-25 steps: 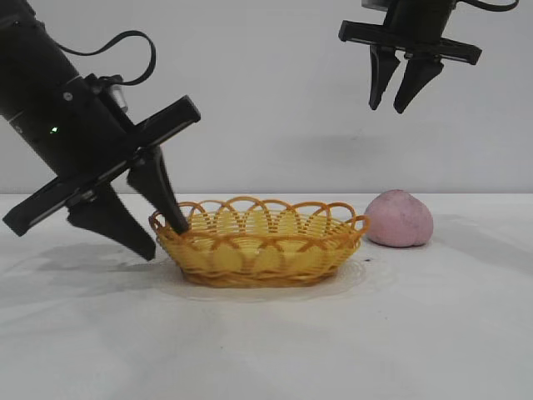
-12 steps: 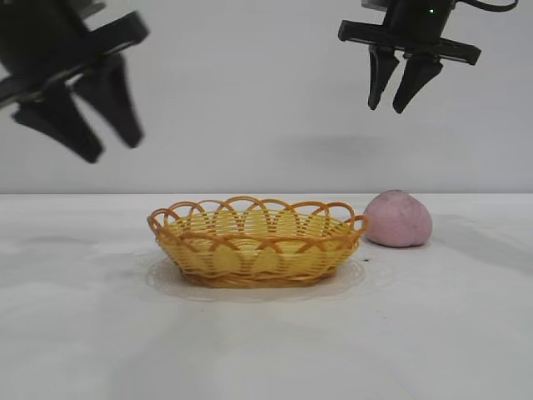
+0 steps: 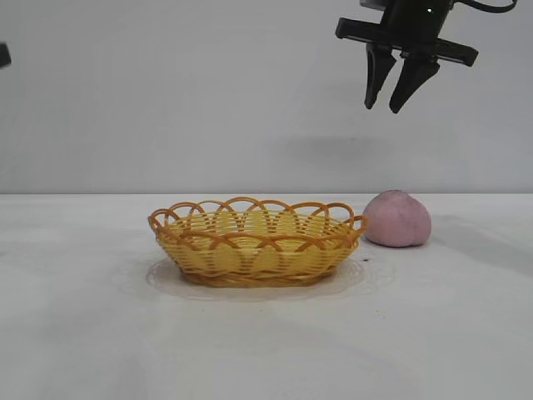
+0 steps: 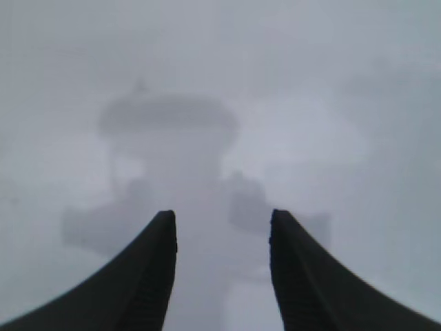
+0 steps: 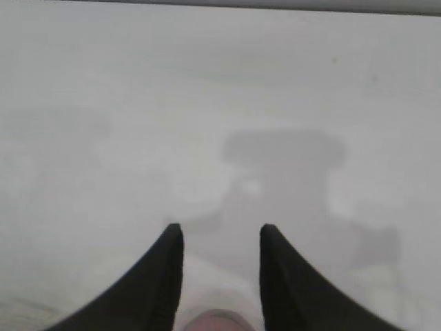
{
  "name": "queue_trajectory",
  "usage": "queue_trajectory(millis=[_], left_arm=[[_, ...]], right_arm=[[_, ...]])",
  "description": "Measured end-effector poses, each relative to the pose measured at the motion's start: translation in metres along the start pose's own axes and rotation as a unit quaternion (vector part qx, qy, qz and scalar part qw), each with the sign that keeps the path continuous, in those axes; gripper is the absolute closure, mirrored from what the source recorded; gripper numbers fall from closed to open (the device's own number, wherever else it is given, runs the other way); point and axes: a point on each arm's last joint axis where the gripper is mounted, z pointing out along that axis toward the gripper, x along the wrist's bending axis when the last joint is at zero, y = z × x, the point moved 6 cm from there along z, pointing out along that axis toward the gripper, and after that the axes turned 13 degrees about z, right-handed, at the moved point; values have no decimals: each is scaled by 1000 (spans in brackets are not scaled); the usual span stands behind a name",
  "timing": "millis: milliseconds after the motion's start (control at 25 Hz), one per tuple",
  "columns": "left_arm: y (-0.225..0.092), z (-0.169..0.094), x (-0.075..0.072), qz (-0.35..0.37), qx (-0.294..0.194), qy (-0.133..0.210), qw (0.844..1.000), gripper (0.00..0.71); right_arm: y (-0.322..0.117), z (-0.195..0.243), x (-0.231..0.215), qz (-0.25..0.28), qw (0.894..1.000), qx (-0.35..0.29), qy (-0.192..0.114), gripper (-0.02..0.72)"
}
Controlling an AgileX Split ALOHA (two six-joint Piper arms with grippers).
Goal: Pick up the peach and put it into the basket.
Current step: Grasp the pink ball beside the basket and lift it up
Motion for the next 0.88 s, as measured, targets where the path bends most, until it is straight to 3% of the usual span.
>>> queue_trajectory(millis=[200,440,680,880], left_arm=[[-66,-60,-11,-22,-15,2,1000,399],[-125,-109,-17,-37,-65,15,997,399],[-167,-113,-26,-20,-112,19,993,399],[-178,-123,-35,5,-178,10,984,399]], right_arm=[[-5,11,-3,-7,1000,20,-5,441],[-6,13,-3,-15,1000,22,-3,441],[-7,13,-3,-16,1000,26,-3,441],[-16,12,-4,-16,998,56,-7,441]])
